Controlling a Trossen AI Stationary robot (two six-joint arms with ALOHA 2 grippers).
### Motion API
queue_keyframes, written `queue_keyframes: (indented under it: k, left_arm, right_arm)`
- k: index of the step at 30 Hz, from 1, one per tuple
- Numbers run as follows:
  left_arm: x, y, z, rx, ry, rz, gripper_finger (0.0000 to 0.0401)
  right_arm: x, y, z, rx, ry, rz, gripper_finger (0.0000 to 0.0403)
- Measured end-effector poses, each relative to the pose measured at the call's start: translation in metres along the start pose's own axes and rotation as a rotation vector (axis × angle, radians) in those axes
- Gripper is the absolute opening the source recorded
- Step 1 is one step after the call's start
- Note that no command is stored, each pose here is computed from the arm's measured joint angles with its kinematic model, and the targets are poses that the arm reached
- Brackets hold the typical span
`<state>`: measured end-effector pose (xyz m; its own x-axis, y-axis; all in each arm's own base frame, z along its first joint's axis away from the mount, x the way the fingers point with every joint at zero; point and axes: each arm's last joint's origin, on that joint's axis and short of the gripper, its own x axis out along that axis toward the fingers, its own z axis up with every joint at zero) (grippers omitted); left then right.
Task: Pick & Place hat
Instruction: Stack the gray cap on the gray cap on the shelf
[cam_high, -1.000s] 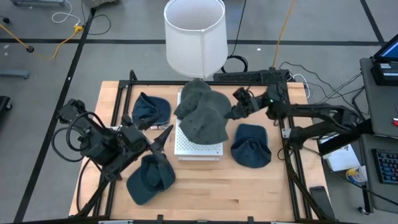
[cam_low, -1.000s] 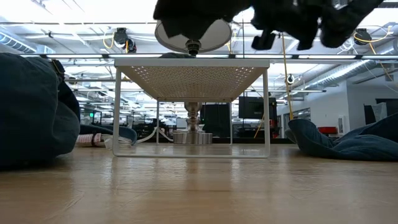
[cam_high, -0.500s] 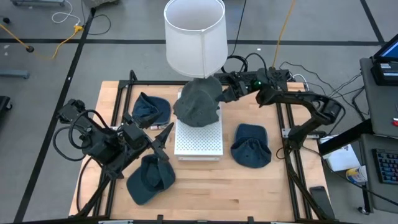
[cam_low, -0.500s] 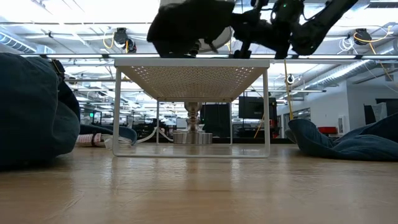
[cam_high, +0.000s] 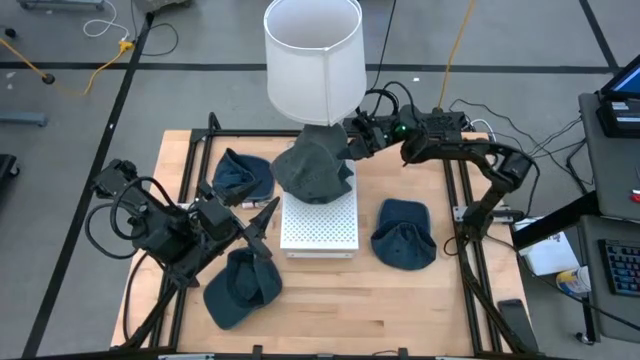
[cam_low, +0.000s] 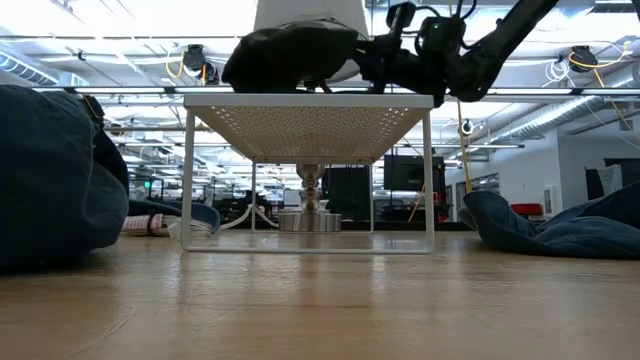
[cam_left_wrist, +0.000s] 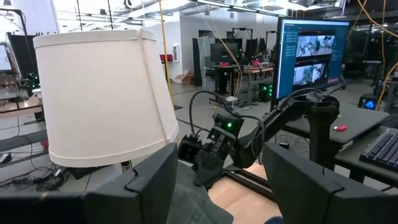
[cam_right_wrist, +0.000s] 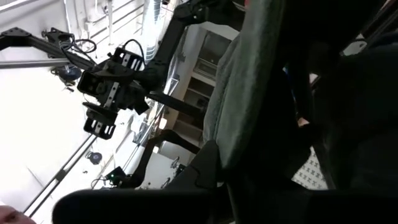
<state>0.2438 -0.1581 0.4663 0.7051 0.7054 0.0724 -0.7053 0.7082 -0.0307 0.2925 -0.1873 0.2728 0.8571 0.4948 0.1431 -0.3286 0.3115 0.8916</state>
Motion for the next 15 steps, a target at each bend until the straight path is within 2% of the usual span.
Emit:
queue_keyframes:
  k: [7, 10, 15]
  left_arm:
    - [0.000, 0.000, 0.000, 0.001, 0.000, 0.000, 0.0241]
    - [0.000, 0.000, 0.000, 0.001, 0.000, 0.000, 0.0241]
    - [0.000, 0.000, 0.000, 0.001, 0.000, 0.000, 0.0241]
  right_arm:
    - [-0.014, -0.003, 0.007, 0.015, -0.056, -0.035, 0.0029]
    - [-0.016, -0.007, 0.008, 0.051, -0.061, -0.055, 0.0066]
    - [-0.015, -0.011, 0.006, 0.086, -0.053, -0.075, 0.0149]
